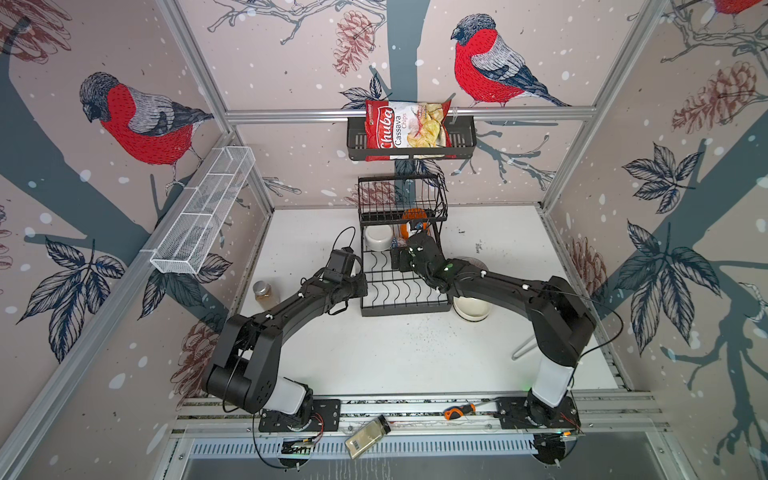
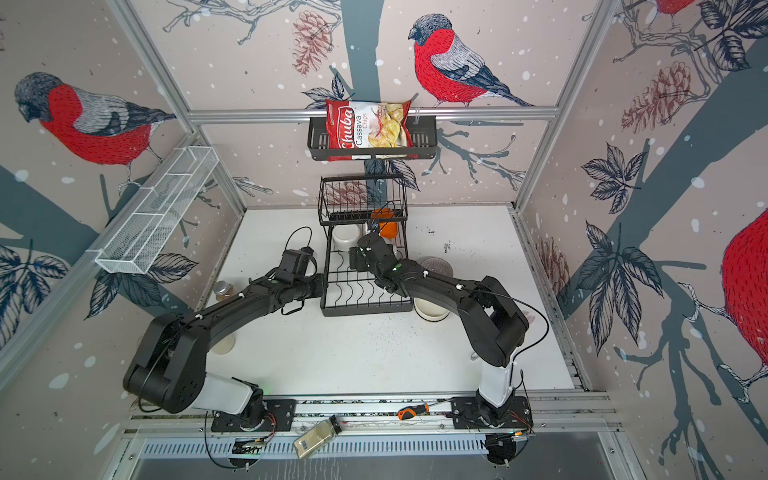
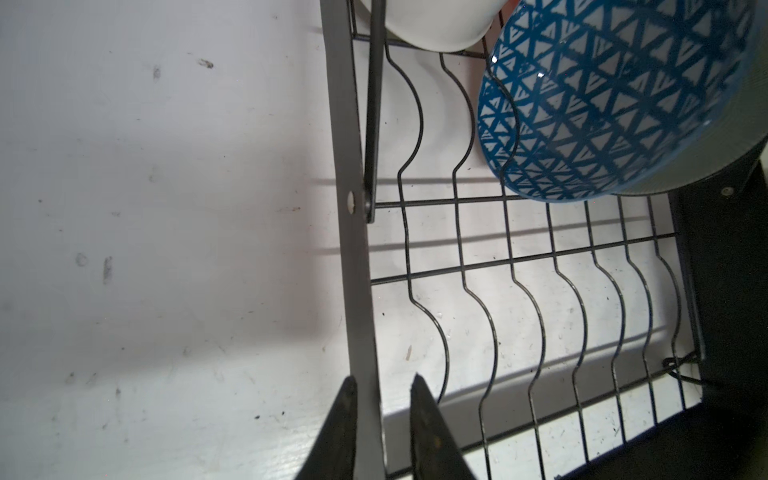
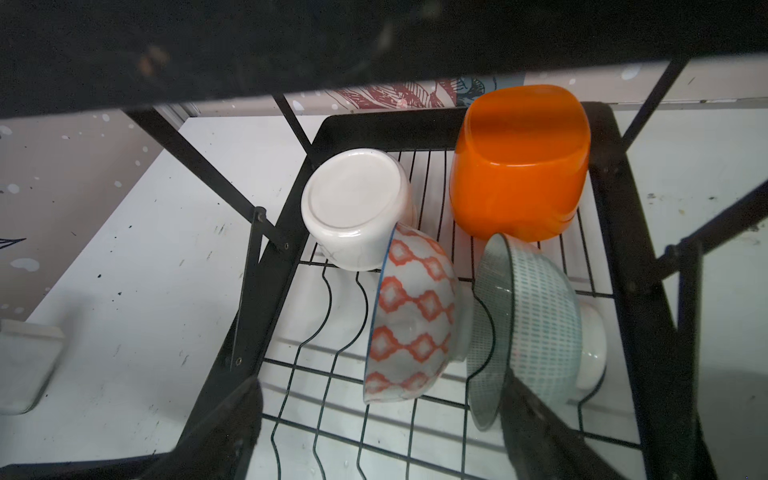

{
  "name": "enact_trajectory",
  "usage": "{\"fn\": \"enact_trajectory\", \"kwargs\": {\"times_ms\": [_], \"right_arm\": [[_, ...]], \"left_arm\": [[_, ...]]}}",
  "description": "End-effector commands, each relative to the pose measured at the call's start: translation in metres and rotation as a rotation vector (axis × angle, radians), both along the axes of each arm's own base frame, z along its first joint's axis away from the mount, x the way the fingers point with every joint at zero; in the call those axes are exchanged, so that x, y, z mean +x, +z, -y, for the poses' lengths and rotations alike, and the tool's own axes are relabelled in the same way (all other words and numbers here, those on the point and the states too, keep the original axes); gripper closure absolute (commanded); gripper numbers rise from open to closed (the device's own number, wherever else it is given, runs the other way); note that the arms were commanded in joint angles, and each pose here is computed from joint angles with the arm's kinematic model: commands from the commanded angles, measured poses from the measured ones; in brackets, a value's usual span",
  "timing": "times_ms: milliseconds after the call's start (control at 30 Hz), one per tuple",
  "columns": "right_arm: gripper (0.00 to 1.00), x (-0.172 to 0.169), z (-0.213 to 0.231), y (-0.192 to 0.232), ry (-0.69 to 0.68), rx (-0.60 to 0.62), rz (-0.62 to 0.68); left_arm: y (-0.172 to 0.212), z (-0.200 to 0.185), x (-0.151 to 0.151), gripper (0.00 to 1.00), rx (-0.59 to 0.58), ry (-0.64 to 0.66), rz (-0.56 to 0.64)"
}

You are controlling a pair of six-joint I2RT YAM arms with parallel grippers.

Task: Load the bowls into the dish rack
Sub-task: 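Open the right gripper and draw it back from the rack, then move the right gripper to the purple-striped bowl on the table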

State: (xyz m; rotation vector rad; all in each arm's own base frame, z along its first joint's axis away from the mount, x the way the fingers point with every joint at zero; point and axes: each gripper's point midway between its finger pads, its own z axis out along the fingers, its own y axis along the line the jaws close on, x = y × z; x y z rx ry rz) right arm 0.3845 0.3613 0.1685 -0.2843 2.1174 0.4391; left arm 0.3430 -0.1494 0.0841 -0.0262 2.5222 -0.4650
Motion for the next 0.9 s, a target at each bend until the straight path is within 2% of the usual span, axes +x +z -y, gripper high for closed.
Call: {"fn": "enact_trajectory", "kwargs": {"times_ms": [0, 133, 300, 400, 600, 867], "right_arm": [[0.11, -0.004, 0.009, 0.004, -0.019, -0.015, 0.012], [0.11, -0.009, 0.019, 0.005, -0.033, -0.030, 0.010], [0.10, -0.014, 0.037, 0.004, -0.068, -0.063, -0.002], [0.10, -0.016, 0.049, 0.004, -0.088, -0.072, -0.014], [0.09, -0.019, 0.073, 0.004, -0.124, -0.066, -0.041], [0.08, -0.018, 0.102, 0.009, -0.172, -0.040, -0.059]], "left_arm": [[0.008, -0.001, 0.003, 0.69, 0.007, -0.002, 0.023], [0.014, -0.003, 0.004, 0.56, 0.013, 0.004, 0.035], [0.023, -0.008, 0.003, 0.33, 0.031, 0.020, 0.053], [0.031, -0.010, 0.002, 0.26, 0.032, 0.029, 0.069], [0.056, -0.007, -0.002, 0.20, -0.005, 0.018, 0.126], [0.090, 0.017, -0.010, 0.20, -0.089, -0.056, 0.194]]}}
